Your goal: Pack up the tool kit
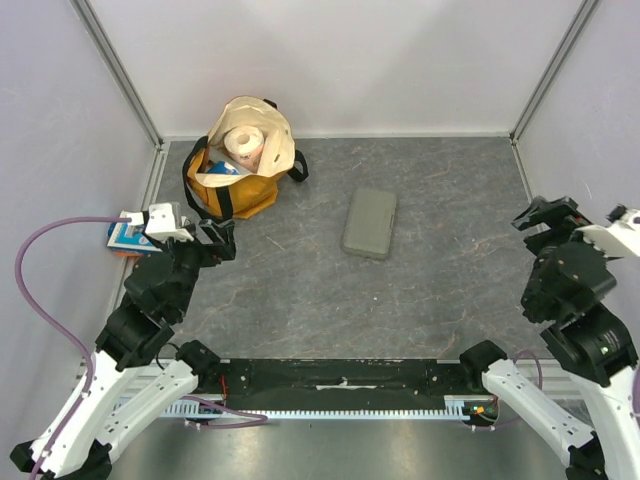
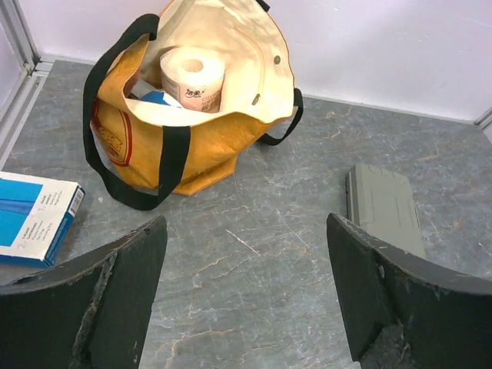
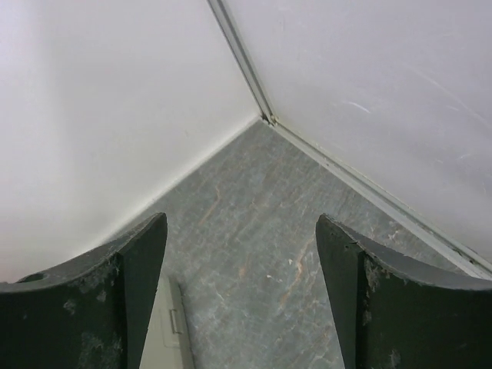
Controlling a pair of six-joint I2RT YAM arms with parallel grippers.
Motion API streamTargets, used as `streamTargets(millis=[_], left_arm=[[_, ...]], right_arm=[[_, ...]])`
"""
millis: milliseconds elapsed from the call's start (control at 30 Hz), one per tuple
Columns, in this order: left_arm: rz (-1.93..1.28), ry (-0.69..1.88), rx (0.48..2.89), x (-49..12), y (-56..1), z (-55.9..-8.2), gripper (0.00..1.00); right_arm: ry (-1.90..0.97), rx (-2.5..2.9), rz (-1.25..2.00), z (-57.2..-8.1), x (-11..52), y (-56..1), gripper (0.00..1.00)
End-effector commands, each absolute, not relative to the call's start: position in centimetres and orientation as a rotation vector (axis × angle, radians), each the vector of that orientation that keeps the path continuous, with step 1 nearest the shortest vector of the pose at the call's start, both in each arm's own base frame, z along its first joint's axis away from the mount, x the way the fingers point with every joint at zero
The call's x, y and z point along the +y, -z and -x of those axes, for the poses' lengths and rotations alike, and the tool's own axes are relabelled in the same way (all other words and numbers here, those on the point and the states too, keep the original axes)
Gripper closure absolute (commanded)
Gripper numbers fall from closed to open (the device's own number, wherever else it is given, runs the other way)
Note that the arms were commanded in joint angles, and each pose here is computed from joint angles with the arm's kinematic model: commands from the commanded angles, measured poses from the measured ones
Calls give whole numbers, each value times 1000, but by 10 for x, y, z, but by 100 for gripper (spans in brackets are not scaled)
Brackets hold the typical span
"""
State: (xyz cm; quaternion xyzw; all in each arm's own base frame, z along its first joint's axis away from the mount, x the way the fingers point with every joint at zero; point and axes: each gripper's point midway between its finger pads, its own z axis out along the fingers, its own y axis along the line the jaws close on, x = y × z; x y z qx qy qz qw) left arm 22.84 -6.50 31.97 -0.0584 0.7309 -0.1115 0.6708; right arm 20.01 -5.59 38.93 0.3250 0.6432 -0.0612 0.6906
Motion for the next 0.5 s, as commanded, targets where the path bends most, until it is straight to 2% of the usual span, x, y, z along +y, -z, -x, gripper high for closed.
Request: streamTargets(millis=[0, 467], left_arm=[[142, 235, 1573, -57, -347, -227, 10], [215, 298, 1523, -55, -378, -223, 8]], right_arm=[[93, 1307, -825, -176, -76, -427, 15], [65, 1286, -827, -177, -74, -435, 15]])
